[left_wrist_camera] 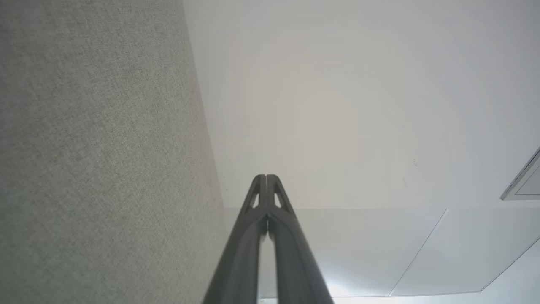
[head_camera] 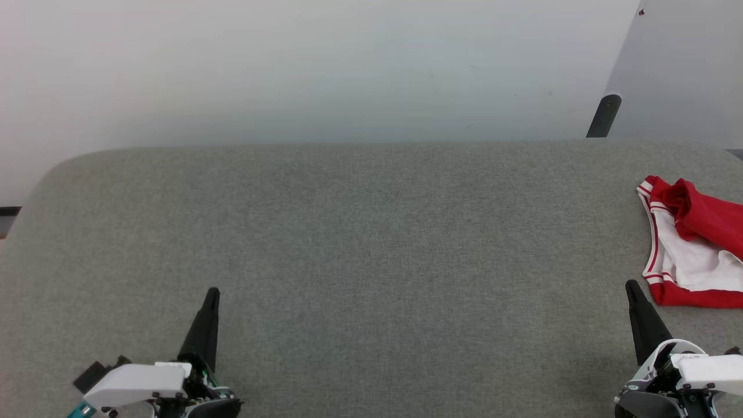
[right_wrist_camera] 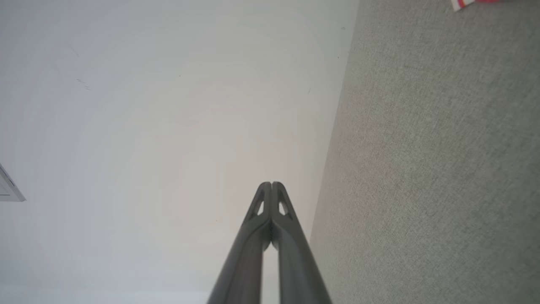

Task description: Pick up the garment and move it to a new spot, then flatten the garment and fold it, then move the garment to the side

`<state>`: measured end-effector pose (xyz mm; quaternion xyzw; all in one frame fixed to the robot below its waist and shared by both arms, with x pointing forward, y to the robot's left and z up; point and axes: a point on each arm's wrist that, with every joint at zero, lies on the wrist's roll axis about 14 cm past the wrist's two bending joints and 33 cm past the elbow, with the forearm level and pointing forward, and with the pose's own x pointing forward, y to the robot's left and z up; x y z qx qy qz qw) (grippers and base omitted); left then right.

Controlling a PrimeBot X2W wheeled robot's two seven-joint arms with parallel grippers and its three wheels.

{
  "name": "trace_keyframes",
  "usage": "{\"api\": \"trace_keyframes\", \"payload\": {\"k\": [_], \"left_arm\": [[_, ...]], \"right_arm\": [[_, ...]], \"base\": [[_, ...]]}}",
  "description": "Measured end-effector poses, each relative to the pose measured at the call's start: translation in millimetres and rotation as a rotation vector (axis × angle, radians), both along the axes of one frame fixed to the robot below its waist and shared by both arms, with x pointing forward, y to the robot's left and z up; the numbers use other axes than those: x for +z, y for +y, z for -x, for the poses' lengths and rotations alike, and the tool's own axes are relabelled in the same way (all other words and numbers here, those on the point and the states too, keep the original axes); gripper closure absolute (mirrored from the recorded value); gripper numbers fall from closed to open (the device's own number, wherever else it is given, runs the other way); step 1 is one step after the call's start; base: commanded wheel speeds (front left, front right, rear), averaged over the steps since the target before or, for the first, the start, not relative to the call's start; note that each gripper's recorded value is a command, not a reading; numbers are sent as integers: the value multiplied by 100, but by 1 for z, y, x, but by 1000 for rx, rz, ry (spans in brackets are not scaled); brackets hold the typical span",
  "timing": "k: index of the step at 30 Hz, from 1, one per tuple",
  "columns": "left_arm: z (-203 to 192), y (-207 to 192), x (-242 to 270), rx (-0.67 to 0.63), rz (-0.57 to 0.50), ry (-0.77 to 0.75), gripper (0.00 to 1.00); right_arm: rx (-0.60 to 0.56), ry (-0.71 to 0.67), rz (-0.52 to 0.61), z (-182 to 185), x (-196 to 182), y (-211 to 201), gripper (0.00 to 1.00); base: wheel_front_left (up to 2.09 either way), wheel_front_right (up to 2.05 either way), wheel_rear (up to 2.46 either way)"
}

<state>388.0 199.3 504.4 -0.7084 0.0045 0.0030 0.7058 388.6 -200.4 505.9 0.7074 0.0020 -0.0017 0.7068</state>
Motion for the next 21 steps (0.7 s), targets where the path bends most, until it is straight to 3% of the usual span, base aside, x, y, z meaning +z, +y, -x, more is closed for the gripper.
{"api": "trace_keyframes", "payload": {"k": [21], "left_arm": [[0,0,0,0,0,0,100]], "right_arm": [[0,0,0,0,0,0,100]], "base": [[0,0,0]]}}
